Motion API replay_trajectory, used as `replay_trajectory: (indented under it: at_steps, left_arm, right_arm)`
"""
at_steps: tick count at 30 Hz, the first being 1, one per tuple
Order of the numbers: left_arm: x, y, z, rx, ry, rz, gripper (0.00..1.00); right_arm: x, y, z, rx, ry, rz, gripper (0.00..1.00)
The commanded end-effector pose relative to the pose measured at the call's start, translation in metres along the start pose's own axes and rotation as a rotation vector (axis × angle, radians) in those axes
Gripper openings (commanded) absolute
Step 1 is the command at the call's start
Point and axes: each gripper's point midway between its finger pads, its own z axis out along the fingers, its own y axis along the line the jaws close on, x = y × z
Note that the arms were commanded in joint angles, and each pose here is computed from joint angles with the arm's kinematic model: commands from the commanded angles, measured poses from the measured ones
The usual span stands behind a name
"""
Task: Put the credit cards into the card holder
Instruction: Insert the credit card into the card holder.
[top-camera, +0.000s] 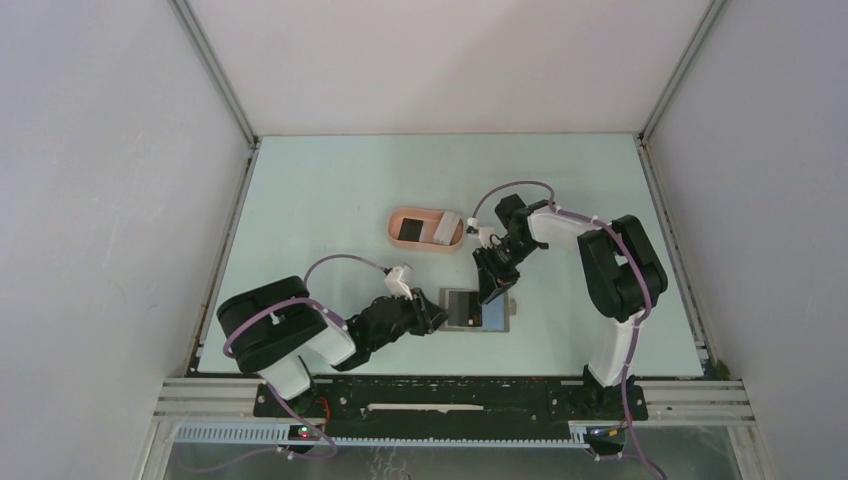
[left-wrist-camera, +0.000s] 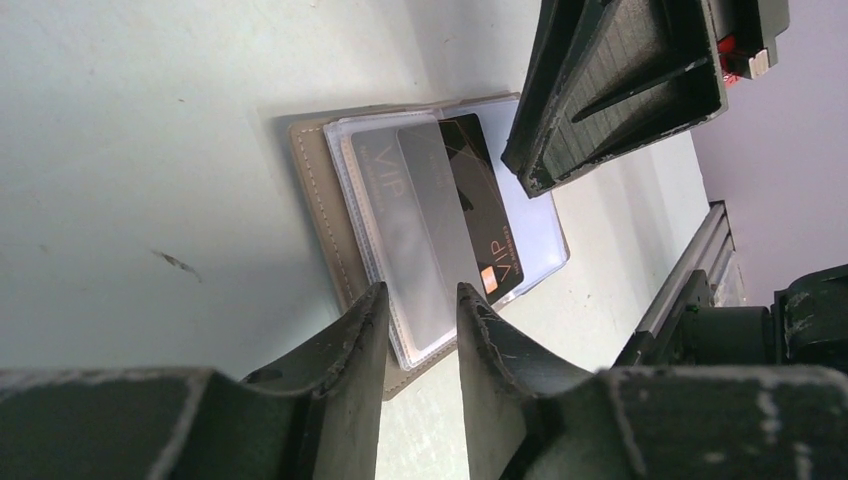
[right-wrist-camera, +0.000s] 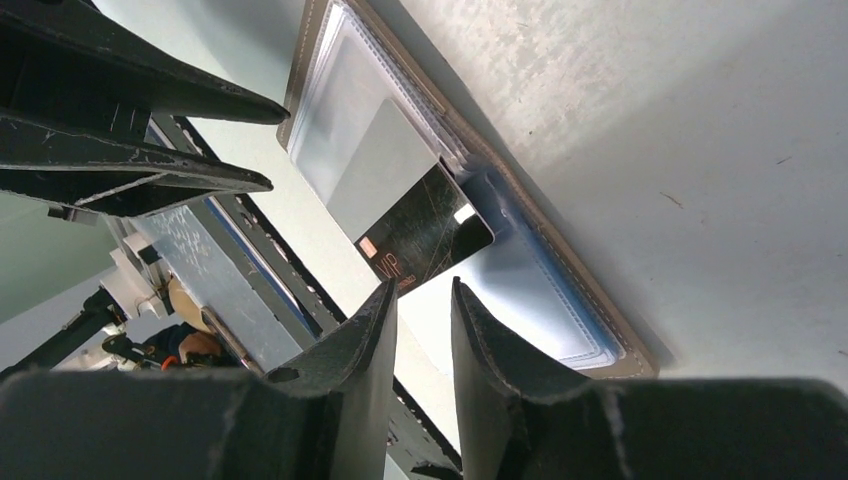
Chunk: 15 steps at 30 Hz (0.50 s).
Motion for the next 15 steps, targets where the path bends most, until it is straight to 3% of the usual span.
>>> replay_trajectory:
  at_steps: [1, 9, 15]
  left_arm:
    - [-0.001, 0.001, 0.001, -0.008, -0.005, 0.021, 0.37]
    - [0.005, 0.000, 0.008, -0.015, 0.033, 0.028, 0.35]
    - [0.010, -0.004, 0.012, 0.002, 0.061, 0.037, 0.26]
  right_arm:
    - [0.001, 0.000, 0.001, 0.002, 0.018, -0.005, 0.34]
    - [0.005, -0.005, 0.012, -0.018, 0.048, 0.038, 0.35]
    - [0.001, 0.005, 0.015, -0.070, 0.042, 0.040, 0.32]
